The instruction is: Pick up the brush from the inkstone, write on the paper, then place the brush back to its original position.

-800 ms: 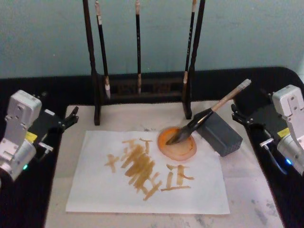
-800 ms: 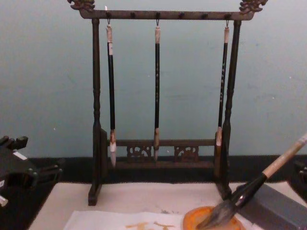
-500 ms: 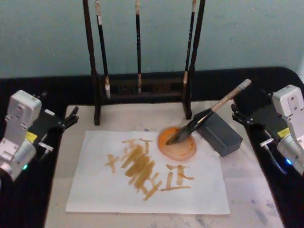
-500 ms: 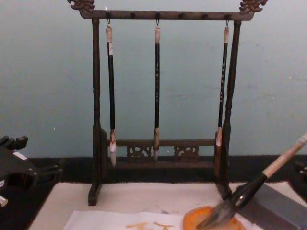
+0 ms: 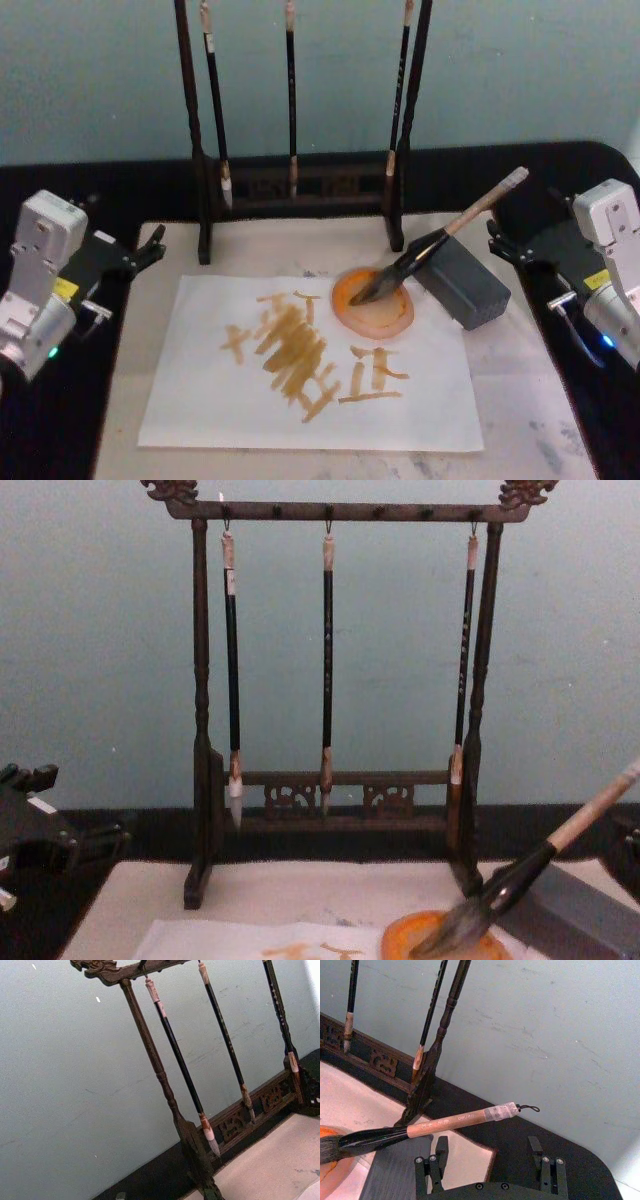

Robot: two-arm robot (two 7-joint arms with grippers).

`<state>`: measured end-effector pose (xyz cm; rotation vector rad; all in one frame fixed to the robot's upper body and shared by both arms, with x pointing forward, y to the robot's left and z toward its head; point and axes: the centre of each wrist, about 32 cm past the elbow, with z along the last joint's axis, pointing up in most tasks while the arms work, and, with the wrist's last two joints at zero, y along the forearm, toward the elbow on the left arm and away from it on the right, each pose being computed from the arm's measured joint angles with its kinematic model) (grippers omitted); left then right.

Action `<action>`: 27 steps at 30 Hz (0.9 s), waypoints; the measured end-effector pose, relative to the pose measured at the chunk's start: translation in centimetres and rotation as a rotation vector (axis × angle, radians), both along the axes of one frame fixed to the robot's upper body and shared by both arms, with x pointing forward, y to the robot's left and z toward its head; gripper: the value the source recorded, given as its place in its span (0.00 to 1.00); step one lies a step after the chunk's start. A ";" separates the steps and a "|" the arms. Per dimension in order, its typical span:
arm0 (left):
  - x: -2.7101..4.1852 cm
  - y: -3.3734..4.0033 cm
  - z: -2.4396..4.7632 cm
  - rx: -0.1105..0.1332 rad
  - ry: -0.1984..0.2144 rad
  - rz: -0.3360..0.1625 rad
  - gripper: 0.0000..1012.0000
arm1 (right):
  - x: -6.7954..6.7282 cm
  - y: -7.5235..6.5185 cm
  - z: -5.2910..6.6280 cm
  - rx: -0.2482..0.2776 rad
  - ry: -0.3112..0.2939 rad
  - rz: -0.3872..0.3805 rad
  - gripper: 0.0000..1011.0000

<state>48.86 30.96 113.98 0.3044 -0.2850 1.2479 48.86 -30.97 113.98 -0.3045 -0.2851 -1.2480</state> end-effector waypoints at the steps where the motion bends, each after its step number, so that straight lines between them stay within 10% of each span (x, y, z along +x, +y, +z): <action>1: 0.00 0.00 0.00 0.000 0.000 0.000 1.00 | 0.0 0.0 0.0 0.000 0.000 0.000 0.99; 27: 0.00 0.00 0.00 0.000 0.000 0.000 1.00 | 0.0 0.0 0.0 0.000 0.000 0.000 0.99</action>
